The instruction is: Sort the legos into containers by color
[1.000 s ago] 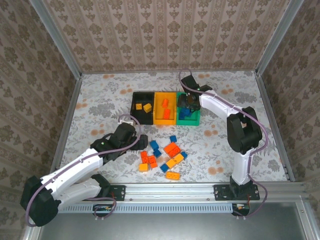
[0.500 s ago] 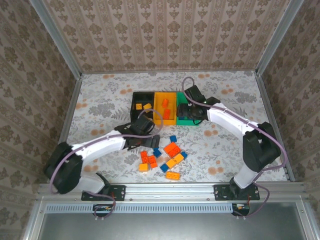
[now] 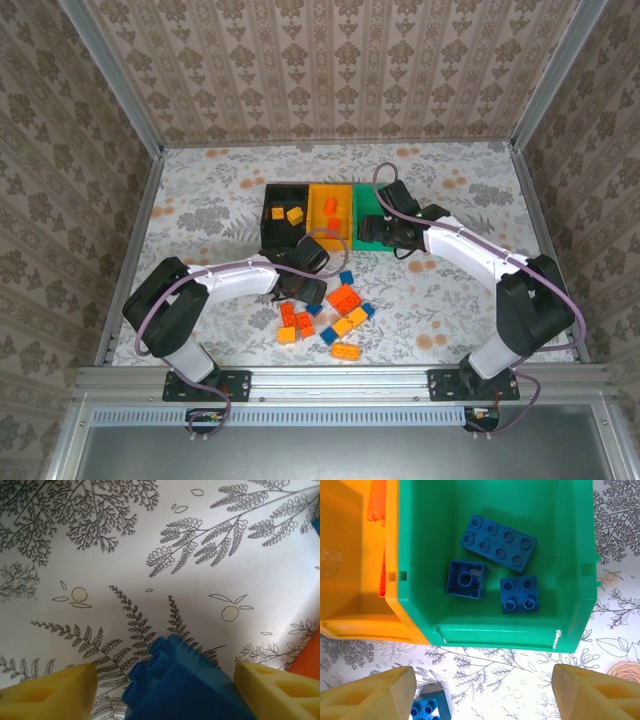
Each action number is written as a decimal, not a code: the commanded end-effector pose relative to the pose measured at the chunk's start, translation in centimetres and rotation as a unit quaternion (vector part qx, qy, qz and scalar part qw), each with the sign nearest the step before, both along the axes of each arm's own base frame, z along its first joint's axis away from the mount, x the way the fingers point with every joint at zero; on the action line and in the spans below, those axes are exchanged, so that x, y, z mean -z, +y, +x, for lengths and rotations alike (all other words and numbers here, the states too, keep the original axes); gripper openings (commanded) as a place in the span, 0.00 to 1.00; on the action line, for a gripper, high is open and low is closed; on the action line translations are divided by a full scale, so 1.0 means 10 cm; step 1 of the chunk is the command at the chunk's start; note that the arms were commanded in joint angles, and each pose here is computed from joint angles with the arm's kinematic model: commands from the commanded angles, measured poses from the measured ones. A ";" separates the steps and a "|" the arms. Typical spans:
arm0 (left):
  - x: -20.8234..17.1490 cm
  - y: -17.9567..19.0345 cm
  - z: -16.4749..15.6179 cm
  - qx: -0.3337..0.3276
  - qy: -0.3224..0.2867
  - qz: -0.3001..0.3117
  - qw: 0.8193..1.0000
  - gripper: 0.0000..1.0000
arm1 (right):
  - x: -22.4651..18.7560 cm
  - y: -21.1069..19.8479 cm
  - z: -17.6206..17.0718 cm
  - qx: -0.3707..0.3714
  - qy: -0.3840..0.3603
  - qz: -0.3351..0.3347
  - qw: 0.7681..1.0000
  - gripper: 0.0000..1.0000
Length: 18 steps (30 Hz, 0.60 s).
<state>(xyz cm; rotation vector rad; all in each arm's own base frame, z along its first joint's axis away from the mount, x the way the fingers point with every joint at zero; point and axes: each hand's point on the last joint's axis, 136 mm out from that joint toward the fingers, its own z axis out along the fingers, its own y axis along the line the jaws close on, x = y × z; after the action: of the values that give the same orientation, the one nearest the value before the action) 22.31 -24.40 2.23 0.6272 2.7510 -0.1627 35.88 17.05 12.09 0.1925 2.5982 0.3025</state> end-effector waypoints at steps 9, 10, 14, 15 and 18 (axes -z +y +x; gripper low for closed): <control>-0.15 -0.04 0.01 0.009 -0.017 -0.004 1.000 0.44 | -0.15 -0.15 0.04 0.027 -0.024 0.003 0.999 0.74; -0.21 -0.06 0.02 0.011 -0.022 -0.008 1.000 0.44 | -0.15 -0.16 0.03 0.029 -0.024 0.003 0.999 0.74; -0.68 -0.29 0.18 0.028 -0.062 -0.050 0.996 0.43 | -0.15 -0.26 -0.06 0.043 -0.026 0.005 0.999 0.74; -0.83 -0.39 0.24 0.035 -0.075 -0.065 0.995 0.43 | -0.15 -0.29 -0.10 0.048 -0.026 0.006 0.999 0.74; -1.17 -0.70 0.46 0.053 -0.108 -0.098 0.988 0.43 | -0.11 -0.43 -0.22 0.067 -0.026 0.005 0.997 0.74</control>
<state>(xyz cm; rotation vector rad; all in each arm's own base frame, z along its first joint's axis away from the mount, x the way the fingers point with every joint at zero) 24.92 -28.44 9.24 0.6533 2.5974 -0.2833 34.59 14.37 12.88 0.2841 2.5474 0.2960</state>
